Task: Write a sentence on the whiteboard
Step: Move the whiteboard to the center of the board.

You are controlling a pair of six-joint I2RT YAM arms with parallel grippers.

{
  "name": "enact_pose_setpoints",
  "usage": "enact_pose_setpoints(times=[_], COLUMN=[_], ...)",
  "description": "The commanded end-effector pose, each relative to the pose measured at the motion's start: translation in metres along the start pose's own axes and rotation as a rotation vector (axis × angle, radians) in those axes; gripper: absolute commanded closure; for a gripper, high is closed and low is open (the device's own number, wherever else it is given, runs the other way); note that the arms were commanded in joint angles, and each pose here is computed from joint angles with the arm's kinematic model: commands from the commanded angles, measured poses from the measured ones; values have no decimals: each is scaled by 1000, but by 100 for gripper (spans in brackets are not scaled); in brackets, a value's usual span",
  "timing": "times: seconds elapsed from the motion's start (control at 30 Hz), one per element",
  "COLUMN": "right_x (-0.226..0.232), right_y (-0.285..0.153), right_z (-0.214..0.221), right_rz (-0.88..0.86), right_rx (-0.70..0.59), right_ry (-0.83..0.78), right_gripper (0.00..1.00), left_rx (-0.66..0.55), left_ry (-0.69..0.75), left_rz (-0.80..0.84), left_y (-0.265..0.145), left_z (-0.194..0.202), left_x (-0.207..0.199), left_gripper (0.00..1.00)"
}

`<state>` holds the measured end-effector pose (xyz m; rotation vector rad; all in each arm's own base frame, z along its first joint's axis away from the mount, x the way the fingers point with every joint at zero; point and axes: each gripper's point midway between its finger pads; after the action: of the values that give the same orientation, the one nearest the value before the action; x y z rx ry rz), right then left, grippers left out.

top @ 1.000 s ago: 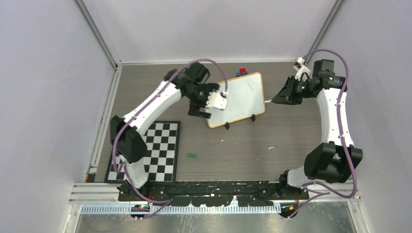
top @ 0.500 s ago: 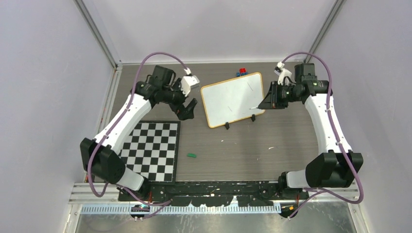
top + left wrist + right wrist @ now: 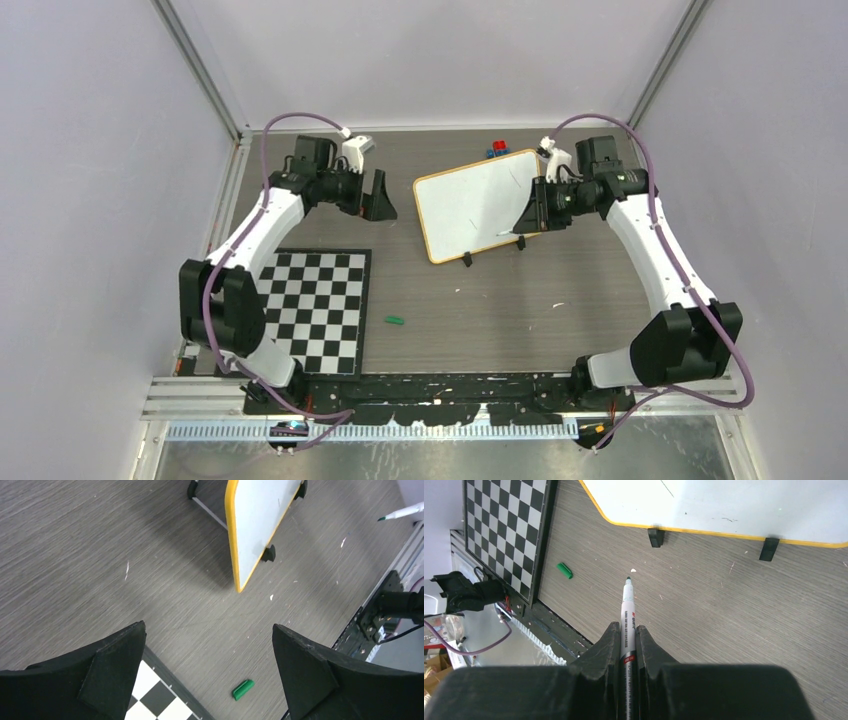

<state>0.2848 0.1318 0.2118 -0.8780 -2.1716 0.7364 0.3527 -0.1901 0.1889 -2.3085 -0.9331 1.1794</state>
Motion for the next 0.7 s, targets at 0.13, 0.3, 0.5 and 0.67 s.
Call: enact_pose_setpoints(times=[0.13,0.3,0.5,0.67], right_x=[0,3,6,9], right_y=[0,1,2,3], right_z=[-30,-37,-43,-46], right_rz=[1,-8,-14,-20], right_rx=[-61,-78,-83,-84], right_ry=[-70,-87,-90,-94], right_gripper=[100,100,100,100], left_rx=[-166,-162,-155,-152], left_ry=[-59,-83,-94,-90], left_rz=[177,208,244,261], left_y=[30,46,58,64], left_z=[-40,-43,-45,-46], left_x=[-13,-7,-3,-1], left_gripper=[5,8,10,10])
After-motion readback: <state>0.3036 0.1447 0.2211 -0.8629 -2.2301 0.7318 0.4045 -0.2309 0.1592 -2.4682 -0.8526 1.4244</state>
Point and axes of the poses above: each gripper's point midway between its finger pads, its own y axis out along the fingers, its own x axis along the line the jaws close on, z = x × y, and after that the axes turned 14 degrees about -y, right-handed
